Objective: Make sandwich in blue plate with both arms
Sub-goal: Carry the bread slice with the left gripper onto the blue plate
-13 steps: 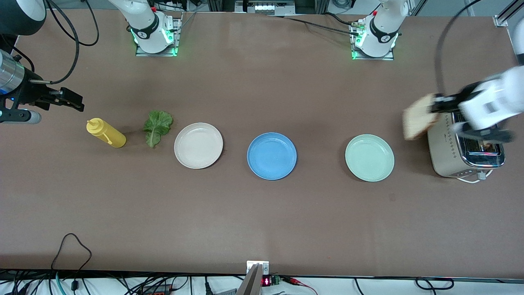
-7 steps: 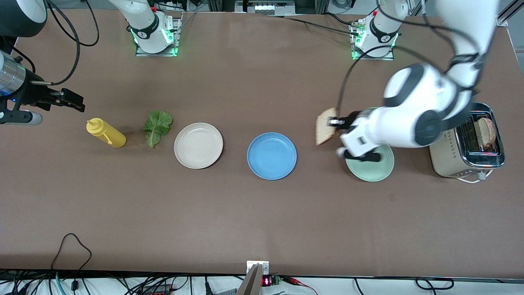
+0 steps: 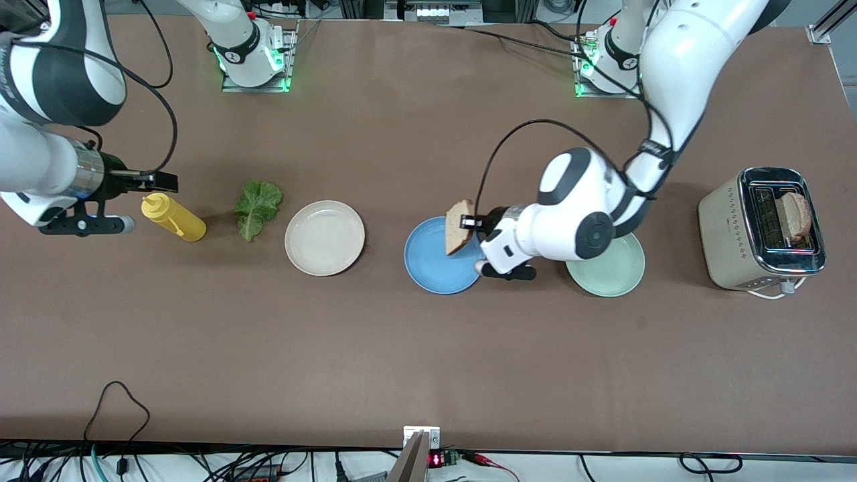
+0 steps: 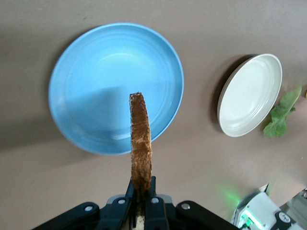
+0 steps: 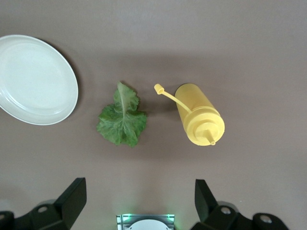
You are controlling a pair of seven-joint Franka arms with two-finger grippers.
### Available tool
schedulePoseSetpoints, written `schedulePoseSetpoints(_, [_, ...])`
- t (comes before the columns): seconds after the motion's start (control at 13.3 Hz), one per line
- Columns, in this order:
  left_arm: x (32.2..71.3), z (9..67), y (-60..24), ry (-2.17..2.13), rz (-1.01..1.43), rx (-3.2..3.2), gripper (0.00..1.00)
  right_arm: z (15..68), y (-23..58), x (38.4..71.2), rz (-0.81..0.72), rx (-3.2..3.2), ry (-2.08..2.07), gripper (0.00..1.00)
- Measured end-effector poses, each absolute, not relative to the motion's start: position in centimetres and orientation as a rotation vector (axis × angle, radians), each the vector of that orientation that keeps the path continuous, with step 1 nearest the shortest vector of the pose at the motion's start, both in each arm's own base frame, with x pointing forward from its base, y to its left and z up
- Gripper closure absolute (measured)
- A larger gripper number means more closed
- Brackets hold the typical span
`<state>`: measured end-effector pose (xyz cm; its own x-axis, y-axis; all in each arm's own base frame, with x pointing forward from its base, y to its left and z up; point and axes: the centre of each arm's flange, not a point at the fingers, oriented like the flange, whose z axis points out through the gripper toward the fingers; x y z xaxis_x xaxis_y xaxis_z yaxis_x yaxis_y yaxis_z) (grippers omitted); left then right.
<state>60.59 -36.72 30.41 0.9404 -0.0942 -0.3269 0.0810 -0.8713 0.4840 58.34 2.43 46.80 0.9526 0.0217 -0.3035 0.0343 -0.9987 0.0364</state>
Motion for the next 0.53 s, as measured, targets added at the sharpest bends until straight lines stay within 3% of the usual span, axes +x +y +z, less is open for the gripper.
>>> schedulePoseSetpoints(0.3, [60.9, 26.7, -38.3, 0.077, -0.449, 2.521, 0.92, 43.2, 3.6, 57.4, -0.444, 3.062, 0.035, 0.00])
schedulePoseSetpoints(0.53, [60.9, 24.9, -38.2, 0.094, -0.472, 2.512, 0.93, 40.3, 7.2, 54.7, -0.378, 3.050, -0.033, 0.00])
